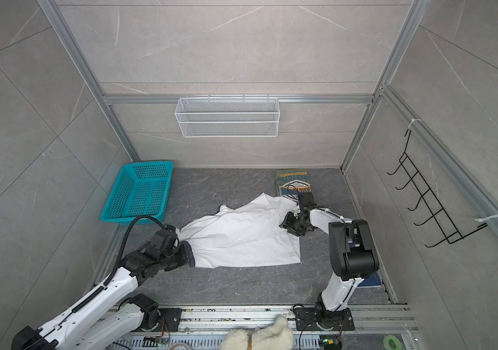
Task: Fold and stack tank tops
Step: Smooth out the tank top at the center of the table.
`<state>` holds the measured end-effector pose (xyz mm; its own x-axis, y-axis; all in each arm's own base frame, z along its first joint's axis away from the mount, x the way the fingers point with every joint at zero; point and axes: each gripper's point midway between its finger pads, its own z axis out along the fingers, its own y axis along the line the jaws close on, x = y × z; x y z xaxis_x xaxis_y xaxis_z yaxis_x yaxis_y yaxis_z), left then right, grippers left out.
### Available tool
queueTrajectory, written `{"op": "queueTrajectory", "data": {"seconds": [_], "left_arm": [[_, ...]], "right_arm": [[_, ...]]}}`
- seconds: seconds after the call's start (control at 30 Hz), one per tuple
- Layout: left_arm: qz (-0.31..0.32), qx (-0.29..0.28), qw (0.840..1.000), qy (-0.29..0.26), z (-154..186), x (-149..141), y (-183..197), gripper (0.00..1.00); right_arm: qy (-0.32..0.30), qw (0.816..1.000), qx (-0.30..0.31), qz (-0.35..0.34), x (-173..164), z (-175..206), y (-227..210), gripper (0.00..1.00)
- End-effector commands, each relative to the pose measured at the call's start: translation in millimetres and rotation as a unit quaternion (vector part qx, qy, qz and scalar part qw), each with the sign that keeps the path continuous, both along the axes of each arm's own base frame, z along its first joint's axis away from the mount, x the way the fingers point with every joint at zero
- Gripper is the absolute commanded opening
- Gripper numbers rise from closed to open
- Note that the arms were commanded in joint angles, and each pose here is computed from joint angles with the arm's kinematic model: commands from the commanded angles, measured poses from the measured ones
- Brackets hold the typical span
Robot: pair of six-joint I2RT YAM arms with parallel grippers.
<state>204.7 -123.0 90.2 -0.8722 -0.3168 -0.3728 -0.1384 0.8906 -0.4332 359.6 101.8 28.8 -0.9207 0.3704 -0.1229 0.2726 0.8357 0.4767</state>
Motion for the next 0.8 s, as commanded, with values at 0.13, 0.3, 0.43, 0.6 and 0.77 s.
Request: {"op": "queueTrajectory", "data": {"seconds": [0.13, 0.3, 0.43, 0.6, 0.77], "left_arm": [[0.010, -0.002, 1.000, -0.015, 7, 6, 1, 0.00], [0.010, -0.003, 1.000, -0.015, 6, 5, 1, 0.00], [0.010, 0.000, 1.000, -0.015, 6, 5, 2, 0.00], [0.010, 0.002, 1.000, -0.013, 4, 4, 3, 0.00], [0.011, 0.000, 1.000, -0.013, 3, 5, 2, 0.00]], "right_arm": [[0.016, 0.999, -0.011, 0.031, -8, -11, 12, 0.46], [0.023, 0.999, 0.001, 0.038, -14, -16, 19, 0.40], [0.014, 0.999, -0.002, 0.039, -17, -6, 18, 0.37], [-0.001, 0.999, -0.004, 0.047, -23, 9, 19, 0.37], [-0.004, 0.998, 0.001, 0.060, -30, 13, 26, 0.37]]}}
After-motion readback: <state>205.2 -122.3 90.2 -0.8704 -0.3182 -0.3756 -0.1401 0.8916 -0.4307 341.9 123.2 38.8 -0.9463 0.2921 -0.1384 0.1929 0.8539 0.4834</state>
